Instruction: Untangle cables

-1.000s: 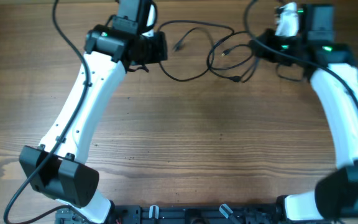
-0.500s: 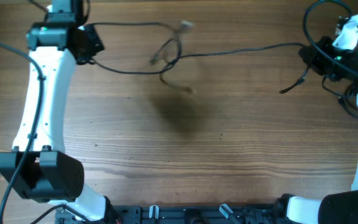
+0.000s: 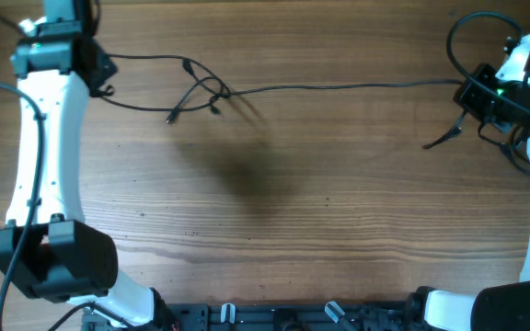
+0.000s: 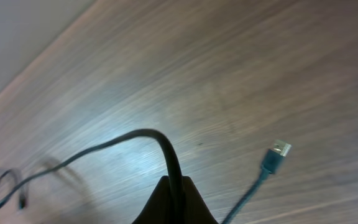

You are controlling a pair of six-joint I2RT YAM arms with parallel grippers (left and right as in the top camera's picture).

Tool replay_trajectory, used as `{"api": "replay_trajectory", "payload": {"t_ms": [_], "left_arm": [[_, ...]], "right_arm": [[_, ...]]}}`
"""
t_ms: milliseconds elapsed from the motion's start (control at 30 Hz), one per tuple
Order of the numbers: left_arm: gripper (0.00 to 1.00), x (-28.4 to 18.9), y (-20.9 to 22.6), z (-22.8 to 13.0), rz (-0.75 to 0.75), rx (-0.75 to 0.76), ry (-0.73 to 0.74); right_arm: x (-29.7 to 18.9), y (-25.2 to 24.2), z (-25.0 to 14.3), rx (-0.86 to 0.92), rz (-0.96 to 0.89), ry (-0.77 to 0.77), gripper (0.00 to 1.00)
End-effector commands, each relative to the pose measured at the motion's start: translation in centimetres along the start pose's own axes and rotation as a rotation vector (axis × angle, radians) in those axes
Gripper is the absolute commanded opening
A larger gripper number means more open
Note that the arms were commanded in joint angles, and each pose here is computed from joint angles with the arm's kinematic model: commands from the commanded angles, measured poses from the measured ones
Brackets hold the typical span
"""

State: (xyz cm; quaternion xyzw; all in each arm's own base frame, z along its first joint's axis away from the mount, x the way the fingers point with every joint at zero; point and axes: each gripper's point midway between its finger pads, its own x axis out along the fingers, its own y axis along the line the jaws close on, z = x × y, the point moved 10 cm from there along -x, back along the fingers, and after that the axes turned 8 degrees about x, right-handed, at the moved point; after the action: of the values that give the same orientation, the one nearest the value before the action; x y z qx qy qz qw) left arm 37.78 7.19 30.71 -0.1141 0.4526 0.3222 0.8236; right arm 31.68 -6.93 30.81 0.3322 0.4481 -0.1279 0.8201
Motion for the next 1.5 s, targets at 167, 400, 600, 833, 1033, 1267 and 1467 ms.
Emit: {"api": "replay_trajectory", "payload": {"t_ms": [167,400,600,833,1033,1267,1467], "left_arm": [[0.04,0.9,7.9,2.1,0.175,-0.362,-0.023],[0.04,1.0,7.3,1.9,0.093,-0.359,0.019],[0.04,-0.3,1.9,0.3,-0.297,-0.106,0.163],[0.04,-3.6,-5.3,-3.0,-0.521,0.143,0.21],[0.04,-6.1,-9.3,-5.7,-0.594,0.27,0.211],[0.04,-8.3,-12.4,-7.9,-0.666,0.364,0.19],[0.04,-9.9,-14.2,-9.7,-0.713,0.428,0.181]], "right_arm": [[-1.1,-1.5,1.0,0.084,-0.224,-0.157,0.04],[-0.4,-0.9,1.0,0.012,-0.142,-0.111,0.04],[-0.2,2.3,0.8,-0.186,0.176,-0.04,0.04],[-3.4,5.1,5.3,-0.076,0.299,-0.343,0.04],[-10.4,6.1,9.9,-0.006,0.144,-0.806,0.04],[-9.6,1.4,14.6,0.108,-0.083,-1.011,0.04],[-0.5,-5.6,20.2,0.18,-0.199,-1.008,0.04]]}}
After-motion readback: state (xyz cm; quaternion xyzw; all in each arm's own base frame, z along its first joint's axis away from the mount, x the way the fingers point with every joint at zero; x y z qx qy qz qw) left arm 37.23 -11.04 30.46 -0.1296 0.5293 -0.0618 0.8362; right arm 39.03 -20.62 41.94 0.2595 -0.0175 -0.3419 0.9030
